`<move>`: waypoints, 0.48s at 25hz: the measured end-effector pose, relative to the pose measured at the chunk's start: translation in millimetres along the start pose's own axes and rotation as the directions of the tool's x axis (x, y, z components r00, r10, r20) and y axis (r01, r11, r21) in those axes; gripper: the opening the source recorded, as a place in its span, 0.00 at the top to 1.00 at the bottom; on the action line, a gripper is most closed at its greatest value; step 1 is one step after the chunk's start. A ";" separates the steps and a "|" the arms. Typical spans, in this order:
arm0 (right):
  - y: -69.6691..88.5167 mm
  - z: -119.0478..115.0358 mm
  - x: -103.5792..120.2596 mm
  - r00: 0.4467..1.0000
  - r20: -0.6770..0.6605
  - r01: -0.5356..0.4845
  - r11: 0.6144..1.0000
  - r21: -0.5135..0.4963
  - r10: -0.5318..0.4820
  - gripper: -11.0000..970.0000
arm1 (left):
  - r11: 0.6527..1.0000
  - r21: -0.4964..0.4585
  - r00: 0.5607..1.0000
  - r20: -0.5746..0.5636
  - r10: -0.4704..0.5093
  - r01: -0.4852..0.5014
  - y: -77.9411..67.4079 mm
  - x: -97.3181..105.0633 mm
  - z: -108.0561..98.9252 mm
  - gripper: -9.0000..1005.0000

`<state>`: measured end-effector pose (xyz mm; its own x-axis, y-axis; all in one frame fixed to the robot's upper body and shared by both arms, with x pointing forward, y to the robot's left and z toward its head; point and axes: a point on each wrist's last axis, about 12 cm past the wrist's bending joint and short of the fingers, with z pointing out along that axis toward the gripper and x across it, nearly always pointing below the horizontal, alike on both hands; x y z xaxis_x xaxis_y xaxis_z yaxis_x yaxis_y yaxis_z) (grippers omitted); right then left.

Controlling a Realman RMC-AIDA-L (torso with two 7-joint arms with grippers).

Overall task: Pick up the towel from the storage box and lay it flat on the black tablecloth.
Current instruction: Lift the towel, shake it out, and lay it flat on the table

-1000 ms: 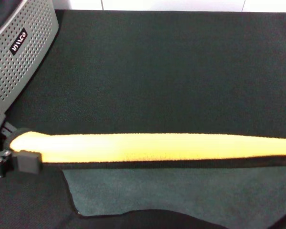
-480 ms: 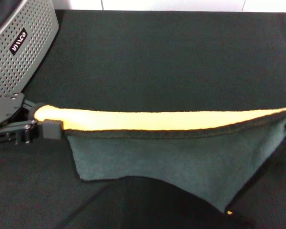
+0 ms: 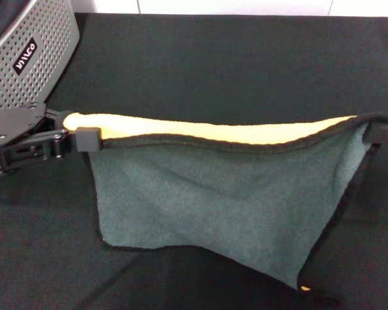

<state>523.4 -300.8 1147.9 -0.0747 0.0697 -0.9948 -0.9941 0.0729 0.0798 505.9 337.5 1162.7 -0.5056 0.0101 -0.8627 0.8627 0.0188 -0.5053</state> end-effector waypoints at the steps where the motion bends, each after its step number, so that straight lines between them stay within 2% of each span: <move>1: -1.3 0.1 0.5 1.000 -0.007 0.000 1.000 0.008 0.000 0.97 | 1.000 -0.006 1.000 0.005 -0.004 0.004 0.9 1.3 0.7 0.96; 12: -16.2 -3.3 -3.4 0.999 -0.041 0.038 0.994 0.102 -0.034 0.97 | 0.998 -0.051 0.997 0.073 -0.022 0.026 2.7 9.3 -1.2 0.96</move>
<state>539.5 -305.6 1149.7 -0.0443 0.0266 -0.9987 -0.9832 0.1762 0.0483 503.5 338.8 1153.3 -0.5226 -0.0637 -0.8502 0.8475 0.0699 -0.5261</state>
